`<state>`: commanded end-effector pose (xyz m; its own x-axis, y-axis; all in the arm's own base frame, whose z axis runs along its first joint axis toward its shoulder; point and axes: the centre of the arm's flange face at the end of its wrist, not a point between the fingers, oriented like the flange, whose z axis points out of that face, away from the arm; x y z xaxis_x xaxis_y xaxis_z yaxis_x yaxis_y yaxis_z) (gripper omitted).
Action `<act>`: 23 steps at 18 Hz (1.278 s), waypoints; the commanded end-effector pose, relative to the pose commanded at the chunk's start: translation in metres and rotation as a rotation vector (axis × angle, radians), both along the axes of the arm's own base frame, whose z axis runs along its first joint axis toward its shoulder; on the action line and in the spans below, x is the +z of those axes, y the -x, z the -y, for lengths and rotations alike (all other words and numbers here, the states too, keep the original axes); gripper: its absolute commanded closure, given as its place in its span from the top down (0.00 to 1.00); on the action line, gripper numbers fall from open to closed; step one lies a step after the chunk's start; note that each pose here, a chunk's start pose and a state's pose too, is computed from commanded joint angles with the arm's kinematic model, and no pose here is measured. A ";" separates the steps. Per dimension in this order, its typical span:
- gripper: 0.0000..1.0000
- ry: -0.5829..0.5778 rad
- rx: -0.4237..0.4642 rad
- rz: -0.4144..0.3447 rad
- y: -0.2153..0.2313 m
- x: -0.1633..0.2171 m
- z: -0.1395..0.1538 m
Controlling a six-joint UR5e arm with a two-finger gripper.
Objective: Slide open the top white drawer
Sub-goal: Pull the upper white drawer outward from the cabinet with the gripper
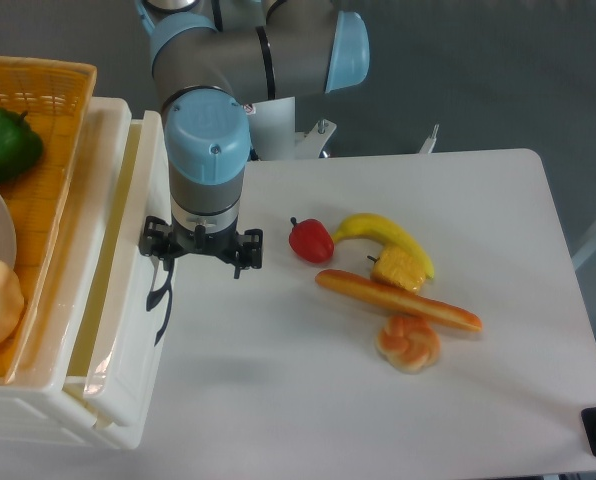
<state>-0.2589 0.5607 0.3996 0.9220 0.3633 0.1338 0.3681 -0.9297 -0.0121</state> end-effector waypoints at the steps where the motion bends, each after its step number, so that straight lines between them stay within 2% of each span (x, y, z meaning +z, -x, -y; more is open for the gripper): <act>1: 1.00 -0.001 -0.003 -0.003 0.002 0.001 0.001; 23: 1.00 0.001 -0.003 -0.002 0.021 -0.001 0.007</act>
